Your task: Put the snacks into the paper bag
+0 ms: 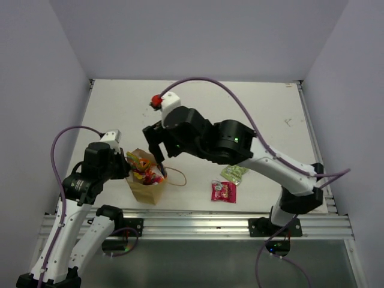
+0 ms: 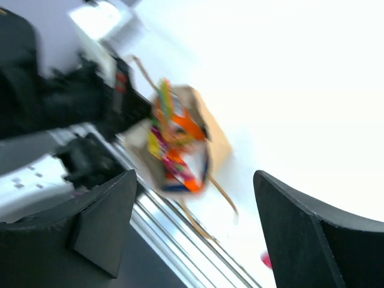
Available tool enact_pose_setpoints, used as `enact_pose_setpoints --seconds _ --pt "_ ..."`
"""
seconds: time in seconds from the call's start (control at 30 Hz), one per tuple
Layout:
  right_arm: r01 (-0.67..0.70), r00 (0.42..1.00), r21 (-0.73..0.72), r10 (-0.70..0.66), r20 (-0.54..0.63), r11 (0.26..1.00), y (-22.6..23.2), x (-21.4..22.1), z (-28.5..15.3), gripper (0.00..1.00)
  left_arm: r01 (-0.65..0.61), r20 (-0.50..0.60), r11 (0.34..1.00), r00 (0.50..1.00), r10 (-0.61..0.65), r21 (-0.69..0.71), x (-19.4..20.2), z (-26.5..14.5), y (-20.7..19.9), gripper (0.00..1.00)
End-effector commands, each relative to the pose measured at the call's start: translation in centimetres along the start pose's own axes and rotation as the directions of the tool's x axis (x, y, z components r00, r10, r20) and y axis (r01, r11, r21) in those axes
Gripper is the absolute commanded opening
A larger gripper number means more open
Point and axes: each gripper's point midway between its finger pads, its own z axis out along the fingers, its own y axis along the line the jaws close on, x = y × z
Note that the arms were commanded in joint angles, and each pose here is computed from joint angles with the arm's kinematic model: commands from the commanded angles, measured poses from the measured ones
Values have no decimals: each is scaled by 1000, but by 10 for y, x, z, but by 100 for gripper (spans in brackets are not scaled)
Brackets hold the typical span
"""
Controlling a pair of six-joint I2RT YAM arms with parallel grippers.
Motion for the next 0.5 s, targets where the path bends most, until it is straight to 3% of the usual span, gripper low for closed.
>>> enact_pose_setpoints --seconds 0.0,0.1,0.13,0.17,0.47 --pt "-9 999 243 19 -38 970 -66 34 -18 83 -36 77 999 997 33 39 -19 0 -8 0" --pt "-57 992 329 91 -90 943 -109 92 -11 83 -39 74 998 997 36 41 -18 2 -8 0" --pt "-37 981 370 105 -166 928 -127 133 -5 83 -39 72 998 997 36 43 -18 3 -9 0" --pt "-85 978 374 150 -148 923 -138 140 -8 83 -39 75 998 997 36 46 -19 2 -9 0" --pt "-76 904 458 255 -343 886 -175 280 15 77 -44 55 997 998 40 57 -16 5 -11 0"
